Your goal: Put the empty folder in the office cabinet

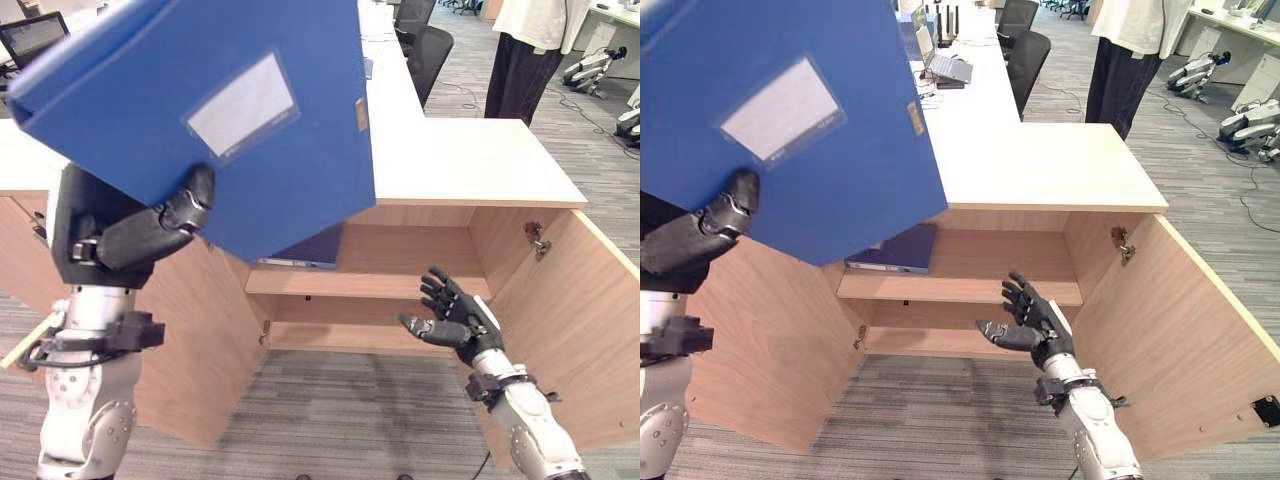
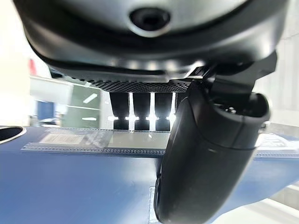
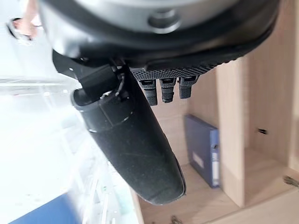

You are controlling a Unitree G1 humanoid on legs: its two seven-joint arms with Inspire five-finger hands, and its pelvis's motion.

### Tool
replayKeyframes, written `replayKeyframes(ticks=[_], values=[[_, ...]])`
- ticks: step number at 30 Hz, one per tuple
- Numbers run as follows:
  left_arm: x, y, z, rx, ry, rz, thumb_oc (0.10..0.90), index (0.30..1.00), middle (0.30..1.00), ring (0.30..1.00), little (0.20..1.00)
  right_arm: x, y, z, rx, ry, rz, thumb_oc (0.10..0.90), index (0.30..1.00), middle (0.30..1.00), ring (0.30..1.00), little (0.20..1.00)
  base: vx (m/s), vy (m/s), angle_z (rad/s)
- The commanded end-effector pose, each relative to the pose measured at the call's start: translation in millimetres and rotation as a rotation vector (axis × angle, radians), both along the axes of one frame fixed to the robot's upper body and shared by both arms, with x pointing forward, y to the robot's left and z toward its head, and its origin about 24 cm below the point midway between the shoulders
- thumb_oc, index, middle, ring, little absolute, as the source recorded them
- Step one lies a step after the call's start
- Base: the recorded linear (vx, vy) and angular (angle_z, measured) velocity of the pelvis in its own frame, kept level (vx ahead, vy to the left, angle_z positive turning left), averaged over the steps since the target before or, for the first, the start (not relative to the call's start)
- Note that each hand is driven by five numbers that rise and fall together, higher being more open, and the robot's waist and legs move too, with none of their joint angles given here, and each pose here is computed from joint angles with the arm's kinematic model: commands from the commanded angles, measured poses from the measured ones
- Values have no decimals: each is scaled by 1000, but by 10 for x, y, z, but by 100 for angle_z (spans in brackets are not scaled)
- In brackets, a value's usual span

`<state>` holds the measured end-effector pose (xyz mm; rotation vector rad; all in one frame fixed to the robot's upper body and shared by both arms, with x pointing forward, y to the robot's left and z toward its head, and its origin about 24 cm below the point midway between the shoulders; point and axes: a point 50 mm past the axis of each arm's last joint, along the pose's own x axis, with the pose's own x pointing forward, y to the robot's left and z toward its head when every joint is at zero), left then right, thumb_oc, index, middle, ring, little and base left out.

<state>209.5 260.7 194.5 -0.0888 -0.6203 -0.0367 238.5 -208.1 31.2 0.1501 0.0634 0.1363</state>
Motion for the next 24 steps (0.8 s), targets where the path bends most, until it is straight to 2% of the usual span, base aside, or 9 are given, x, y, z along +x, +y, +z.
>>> replayKeyframes(ticks=[1,11,24], values=[[-66,56,417,84,-233,12,400,300,300,300,300,250,-7,989,-66,-454,58,800,900,900,900,900,0,0,0],[-72,206,325,189,-163,103,400,300,300,300,300,251,-106,1182,-106,-521,54,800,900,900,900,900,0,0,0],[64,-7,93,258,-49,-24,400,300,300,300,300,262,327,1223,-31,-542,283,800,900,900,900,900,0,0,0]])
